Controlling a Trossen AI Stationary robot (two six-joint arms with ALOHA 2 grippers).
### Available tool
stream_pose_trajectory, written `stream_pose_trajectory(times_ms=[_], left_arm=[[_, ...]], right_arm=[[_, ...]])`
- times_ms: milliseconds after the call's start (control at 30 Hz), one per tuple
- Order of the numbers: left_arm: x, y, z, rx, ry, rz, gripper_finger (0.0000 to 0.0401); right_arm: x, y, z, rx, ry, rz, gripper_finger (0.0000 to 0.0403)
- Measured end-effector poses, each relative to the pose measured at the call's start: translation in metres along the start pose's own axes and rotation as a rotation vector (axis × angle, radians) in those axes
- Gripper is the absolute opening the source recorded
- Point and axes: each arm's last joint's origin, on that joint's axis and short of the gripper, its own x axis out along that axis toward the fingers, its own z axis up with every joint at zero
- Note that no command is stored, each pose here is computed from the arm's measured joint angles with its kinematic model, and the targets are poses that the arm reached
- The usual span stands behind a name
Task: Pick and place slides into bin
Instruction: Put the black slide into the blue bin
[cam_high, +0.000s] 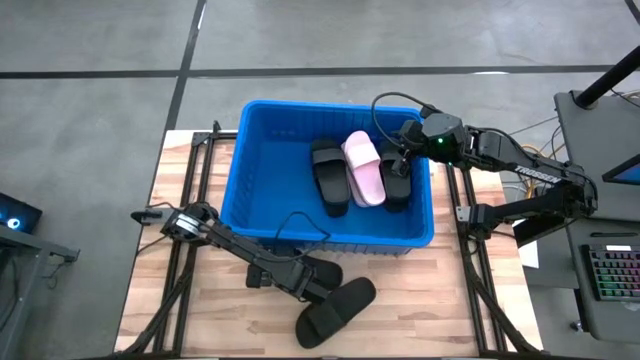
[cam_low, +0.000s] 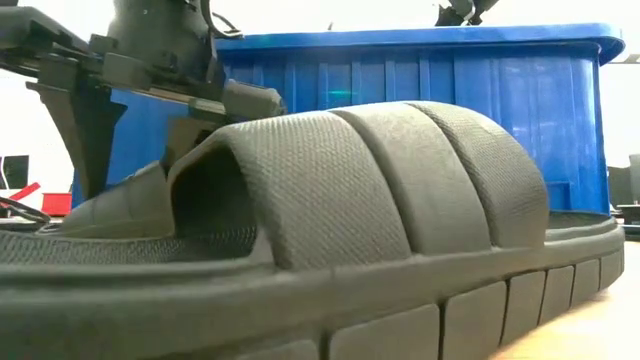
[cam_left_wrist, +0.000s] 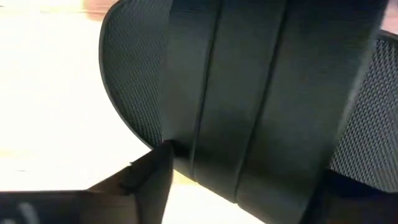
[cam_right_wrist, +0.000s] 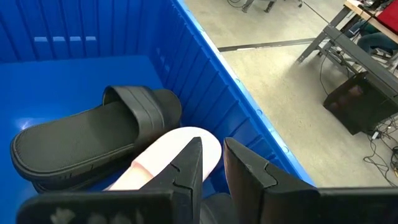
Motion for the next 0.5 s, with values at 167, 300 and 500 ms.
stream_pose_trajectory(times_ms=[167, 300, 500], left_arm=[[0.0, 0.003, 0.002, 0.001, -0.014, 0.033, 0.0138], [-0.002, 0.01, 0.005, 0.006, -0.06, 0.092, 0.0062], [-0.01, 0.016, 0.008, 0.18, -0.077, 0.098, 0.0009]], right_arm=[[0.0, 0.0, 0.0, 0.0, 0.0, 0.0, 0.0057], [0.0, 0.0, 0.0, 0.0, 0.001, 0.0, 0.0057], [0.0, 0.0, 0.0, -0.001, 0.001, 0.001, 0.0057]])
